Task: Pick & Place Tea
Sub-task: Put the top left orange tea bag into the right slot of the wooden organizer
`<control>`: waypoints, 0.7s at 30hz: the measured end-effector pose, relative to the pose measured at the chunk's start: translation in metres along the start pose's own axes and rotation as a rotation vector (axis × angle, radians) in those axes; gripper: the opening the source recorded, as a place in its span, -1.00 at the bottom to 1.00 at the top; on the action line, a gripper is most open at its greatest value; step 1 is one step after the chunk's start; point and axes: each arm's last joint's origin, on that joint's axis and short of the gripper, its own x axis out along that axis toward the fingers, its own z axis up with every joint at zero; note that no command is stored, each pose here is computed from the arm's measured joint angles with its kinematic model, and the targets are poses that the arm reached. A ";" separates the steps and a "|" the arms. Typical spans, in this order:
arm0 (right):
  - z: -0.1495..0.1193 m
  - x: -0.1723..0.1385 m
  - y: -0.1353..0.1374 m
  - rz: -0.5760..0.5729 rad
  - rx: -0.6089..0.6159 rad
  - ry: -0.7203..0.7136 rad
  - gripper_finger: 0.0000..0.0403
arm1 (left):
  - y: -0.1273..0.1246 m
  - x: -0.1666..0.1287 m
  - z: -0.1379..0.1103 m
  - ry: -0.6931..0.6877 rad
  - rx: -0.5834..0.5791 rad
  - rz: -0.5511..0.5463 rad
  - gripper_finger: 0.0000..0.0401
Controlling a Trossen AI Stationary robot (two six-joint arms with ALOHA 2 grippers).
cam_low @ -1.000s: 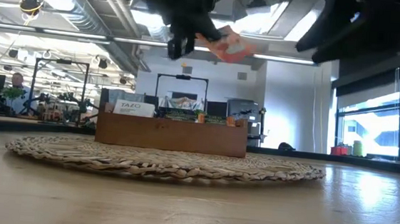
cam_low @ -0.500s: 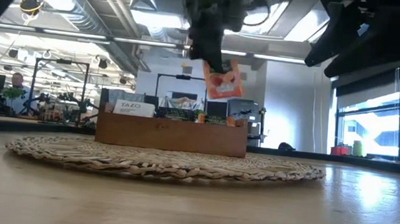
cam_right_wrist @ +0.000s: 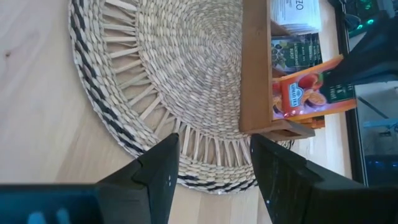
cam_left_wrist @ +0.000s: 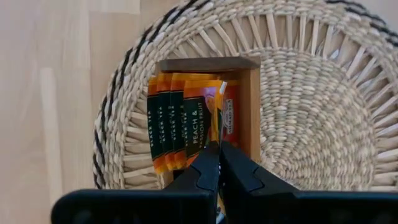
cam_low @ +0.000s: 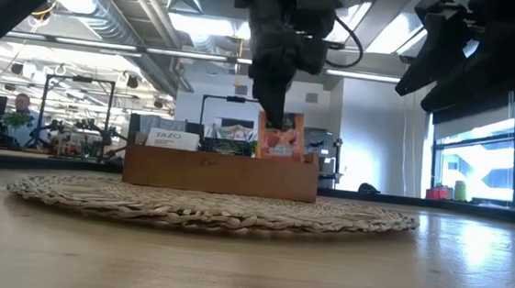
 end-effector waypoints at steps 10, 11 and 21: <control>0.000 0.000 0.000 0.000 0.003 0.001 -0.02 | -0.004 0.013 0.002 0.028 0.007 0.024 -0.99; 0.000 0.000 0.000 0.000 0.004 0.001 -0.02 | -0.005 0.014 0.002 0.030 0.005 0.026 -0.99; 0.000 0.000 0.000 0.000 0.004 0.001 -0.02 | -0.006 0.014 0.002 0.030 0.000 0.026 -0.89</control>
